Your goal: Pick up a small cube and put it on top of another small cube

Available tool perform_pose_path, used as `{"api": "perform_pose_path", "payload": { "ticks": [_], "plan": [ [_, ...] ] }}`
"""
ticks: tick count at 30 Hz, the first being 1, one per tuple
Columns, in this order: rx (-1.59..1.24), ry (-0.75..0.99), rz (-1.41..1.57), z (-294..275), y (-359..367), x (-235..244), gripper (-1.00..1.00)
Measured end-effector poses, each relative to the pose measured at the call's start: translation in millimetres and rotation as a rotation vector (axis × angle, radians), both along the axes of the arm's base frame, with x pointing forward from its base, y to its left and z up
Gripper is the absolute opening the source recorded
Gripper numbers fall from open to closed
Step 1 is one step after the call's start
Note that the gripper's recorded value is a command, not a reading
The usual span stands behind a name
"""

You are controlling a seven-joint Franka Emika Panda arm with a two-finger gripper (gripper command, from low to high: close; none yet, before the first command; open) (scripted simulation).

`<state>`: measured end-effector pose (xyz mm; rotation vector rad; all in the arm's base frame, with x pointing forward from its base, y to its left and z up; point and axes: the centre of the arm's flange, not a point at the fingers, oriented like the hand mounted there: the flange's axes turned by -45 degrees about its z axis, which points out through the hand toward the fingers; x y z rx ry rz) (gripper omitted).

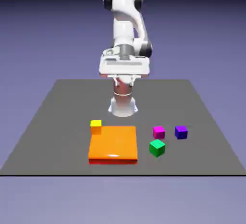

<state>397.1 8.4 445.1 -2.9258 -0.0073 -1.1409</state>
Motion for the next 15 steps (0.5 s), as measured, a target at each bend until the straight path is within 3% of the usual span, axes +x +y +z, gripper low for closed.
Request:
{"api": "perform_pose_path", "payload": {
  "ticks": [15],
  "plan": [
    [0.378, 0.686, -0.569, -187.4, 61.4, 45.4, 0.00]
  ]
}}
